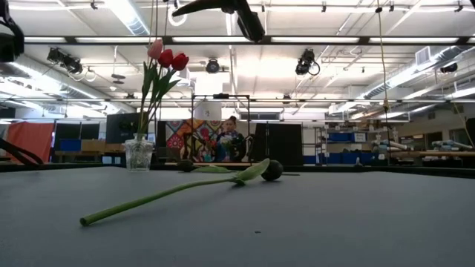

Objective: Sort flowers into vase by color
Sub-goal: Put the white flower into the yellow vase, then put the black flower into the yellow vase

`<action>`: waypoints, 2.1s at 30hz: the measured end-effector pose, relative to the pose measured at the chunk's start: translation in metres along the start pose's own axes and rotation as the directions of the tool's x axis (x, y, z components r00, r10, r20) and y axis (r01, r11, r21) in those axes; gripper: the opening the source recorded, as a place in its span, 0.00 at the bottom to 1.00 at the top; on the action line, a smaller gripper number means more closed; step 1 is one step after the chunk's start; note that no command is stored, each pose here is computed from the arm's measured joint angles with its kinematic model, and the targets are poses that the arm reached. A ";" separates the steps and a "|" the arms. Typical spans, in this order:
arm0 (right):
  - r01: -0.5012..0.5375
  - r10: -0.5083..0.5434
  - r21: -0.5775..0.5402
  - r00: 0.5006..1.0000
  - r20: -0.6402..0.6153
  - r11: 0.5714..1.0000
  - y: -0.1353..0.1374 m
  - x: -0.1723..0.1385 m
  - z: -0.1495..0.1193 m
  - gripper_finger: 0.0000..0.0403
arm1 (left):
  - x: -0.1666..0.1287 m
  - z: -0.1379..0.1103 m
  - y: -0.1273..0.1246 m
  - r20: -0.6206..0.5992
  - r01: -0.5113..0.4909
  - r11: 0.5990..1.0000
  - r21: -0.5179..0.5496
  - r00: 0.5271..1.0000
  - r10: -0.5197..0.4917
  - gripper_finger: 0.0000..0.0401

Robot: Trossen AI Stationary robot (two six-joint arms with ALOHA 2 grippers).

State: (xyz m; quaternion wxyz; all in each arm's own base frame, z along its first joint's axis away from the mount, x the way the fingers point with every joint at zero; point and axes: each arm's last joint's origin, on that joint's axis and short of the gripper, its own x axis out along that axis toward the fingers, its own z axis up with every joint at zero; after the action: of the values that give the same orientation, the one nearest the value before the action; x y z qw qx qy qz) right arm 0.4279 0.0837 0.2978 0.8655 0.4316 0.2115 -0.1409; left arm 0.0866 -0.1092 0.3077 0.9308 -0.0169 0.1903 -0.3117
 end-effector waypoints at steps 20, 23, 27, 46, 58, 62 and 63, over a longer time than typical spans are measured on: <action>0.456 -0.361 0.433 0.888 -0.285 0.778 -0.051 0.020 -0.029 0.38 | -0.015 0.009 0.004 -0.134 -0.081 0.990 -0.119 0.989 0.065 0.49; 0.533 -0.429 0.464 0.846 -0.317 0.708 -0.065 0.033 -0.039 0.38 | -0.025 0.014 0.005 -0.177 -0.110 0.983 -0.145 0.981 0.083 0.49; 0.605 -0.495 0.466 0.796 -0.347 0.646 -0.081 0.045 -0.045 0.38 | -0.034 0.013 0.007 -0.245 -0.164 0.960 -0.228 0.964 0.107 0.46; 0.702 -0.529 0.358 0.705 -0.473 0.616 -0.129 0.086 -0.051 0.36 | -0.040 0.004 0.014 -0.344 -0.336 0.878 -0.340 0.914 0.216 0.35; 0.664 -0.526 0.286 0.734 -0.430 0.691 -0.132 0.090 -0.044 0.03 | -0.040 0.005 0.017 -0.292 -0.425 0.841 -0.337 0.896 0.336 0.35; 0.540 -0.426 0.263 0.819 -0.384 0.800 -0.120 0.095 -0.038 0.05 | -0.040 0.006 0.019 -0.256 -0.472 0.782 -0.408 0.881 0.398 0.35; 0.494 -0.386 0.268 0.846 -0.368 0.827 -0.115 0.096 -0.035 0.05 | -0.040 0.007 0.019 -0.245 -0.475 0.771 -0.424 0.880 0.407 0.35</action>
State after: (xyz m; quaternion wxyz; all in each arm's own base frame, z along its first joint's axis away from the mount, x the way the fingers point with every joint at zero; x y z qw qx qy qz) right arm 0.4537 0.0384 0.1526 0.6748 0.5343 0.4055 -0.3078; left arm 0.0706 -0.0709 0.3252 0.9294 -0.1757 0.3232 -0.0289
